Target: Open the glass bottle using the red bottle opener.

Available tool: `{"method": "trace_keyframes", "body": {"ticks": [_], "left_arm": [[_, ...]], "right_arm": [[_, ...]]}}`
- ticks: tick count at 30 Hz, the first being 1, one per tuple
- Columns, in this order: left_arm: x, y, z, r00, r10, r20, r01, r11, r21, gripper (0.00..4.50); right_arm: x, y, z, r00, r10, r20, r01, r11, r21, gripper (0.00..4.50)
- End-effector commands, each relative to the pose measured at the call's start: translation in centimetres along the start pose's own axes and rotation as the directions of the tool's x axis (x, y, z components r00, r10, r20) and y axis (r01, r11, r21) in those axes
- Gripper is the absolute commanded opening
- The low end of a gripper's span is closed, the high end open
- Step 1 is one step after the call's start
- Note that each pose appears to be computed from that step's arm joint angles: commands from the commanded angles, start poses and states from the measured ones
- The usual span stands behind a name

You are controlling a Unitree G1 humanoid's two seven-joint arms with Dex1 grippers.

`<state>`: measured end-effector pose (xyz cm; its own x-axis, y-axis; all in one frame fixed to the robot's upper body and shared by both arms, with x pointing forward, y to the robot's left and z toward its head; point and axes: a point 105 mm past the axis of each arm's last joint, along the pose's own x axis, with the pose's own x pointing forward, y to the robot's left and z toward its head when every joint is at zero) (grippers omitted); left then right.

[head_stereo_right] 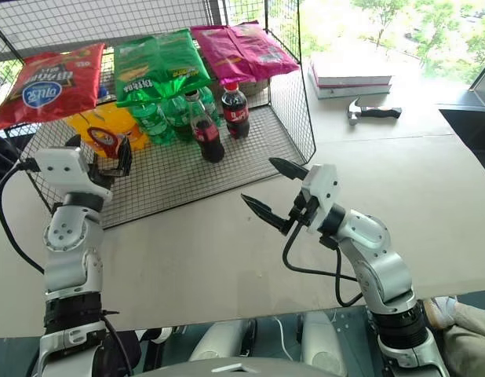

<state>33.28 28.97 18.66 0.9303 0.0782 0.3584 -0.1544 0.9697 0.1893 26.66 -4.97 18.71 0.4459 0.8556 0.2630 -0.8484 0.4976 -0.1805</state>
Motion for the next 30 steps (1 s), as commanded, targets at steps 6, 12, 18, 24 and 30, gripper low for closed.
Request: {"method": "trace_keyframes", "body": {"ticks": [6,12,18,24,30], "left_arm": [[0.8,0.6,1.2,0.998,-0.008,0.062,0.006,0.999,0.033,4.5],[1.3,0.4,1.0,0.997,-0.035,0.069,0.033,0.999,0.026,3.97],[1.4,0.1,0.6,0.997,-0.048,0.066,0.046,0.999,0.022,1.52],[1.3,0.1,0.3,0.997,-0.051,0.058,0.05,0.999,0.016,0.02],[0.9,-0.1,1.2,0.995,-0.047,0.091,0.055,0.994,-0.094,0.02]], "right_arm": [[0.1,0.4,1.4,0.999,0.004,0.048,-0.002,0.999,-0.04,4.45],[0.0,0.5,1.4,0.999,-0.001,0.045,0.003,0.999,-0.04,4.5],[-0.2,0.4,1.3,0.999,-0.015,0.043,0.017,0.999,-0.042,4.5],[-0.2,0.4,1.3,0.999,-0.017,0.042,0.019,0.999,-0.04,4.5],[-0.2,0.2,1.2,0.999,-0.013,0.037,0.015,0.999,-0.041,4.5]]}}
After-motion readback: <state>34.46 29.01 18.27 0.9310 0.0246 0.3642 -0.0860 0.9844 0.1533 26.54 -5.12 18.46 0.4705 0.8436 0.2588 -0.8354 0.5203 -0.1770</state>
